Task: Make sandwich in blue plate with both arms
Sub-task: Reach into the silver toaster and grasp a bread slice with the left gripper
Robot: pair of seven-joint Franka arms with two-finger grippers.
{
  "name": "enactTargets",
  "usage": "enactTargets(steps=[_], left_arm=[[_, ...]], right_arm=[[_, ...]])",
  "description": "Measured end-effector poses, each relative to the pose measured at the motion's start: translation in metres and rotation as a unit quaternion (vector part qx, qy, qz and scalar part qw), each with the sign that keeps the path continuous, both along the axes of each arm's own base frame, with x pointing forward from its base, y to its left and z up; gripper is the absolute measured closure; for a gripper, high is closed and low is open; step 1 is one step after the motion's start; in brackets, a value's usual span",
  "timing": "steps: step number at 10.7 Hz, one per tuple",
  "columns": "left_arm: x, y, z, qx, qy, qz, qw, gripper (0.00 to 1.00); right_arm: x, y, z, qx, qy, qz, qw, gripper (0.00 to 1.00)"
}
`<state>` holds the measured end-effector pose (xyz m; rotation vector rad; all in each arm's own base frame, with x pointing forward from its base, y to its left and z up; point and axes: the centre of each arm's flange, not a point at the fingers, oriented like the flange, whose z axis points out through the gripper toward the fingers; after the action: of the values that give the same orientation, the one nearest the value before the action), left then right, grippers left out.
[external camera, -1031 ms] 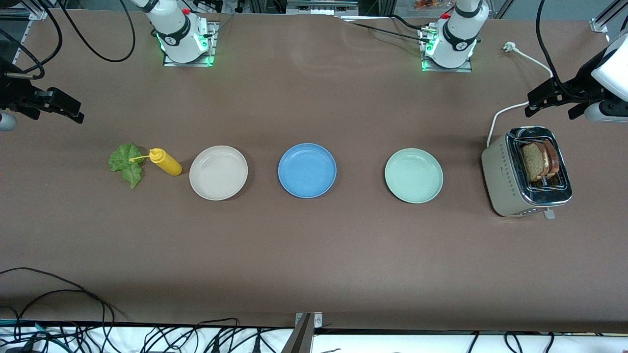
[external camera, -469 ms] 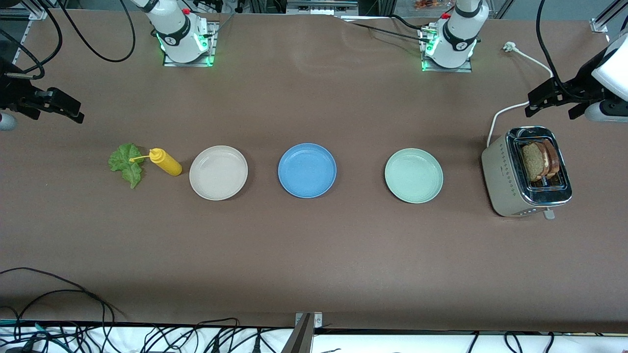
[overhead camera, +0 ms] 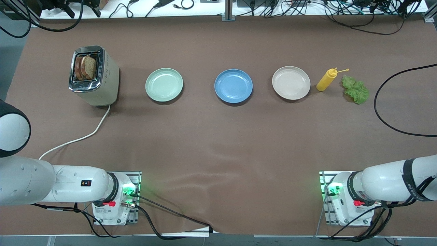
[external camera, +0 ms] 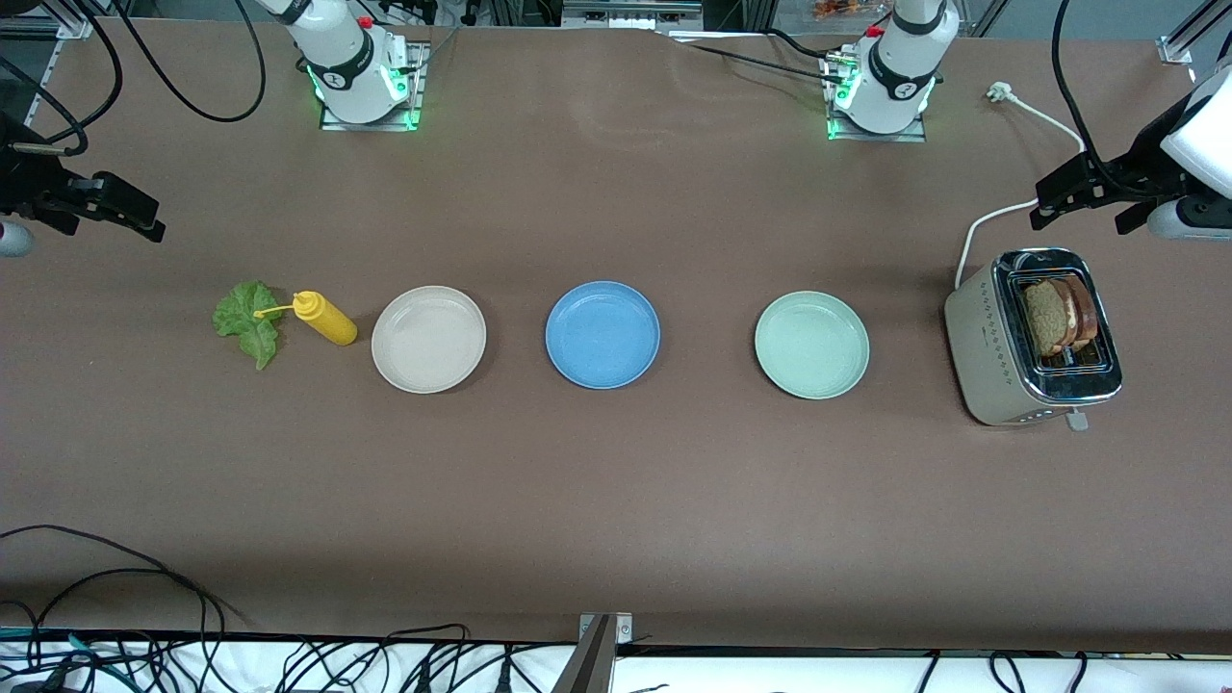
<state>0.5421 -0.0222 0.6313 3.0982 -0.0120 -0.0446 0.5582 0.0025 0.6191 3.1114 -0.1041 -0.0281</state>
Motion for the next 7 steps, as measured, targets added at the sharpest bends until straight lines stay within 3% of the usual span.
enactTargets(steps=[7], left_arm=[[-0.0011,-0.0004,0.0020,0.000,-0.002,0.000,1.000,0.00]], right_arm=[[0.0000,0.0000,0.0000,0.000,0.000,0.000,1.000,0.00]])
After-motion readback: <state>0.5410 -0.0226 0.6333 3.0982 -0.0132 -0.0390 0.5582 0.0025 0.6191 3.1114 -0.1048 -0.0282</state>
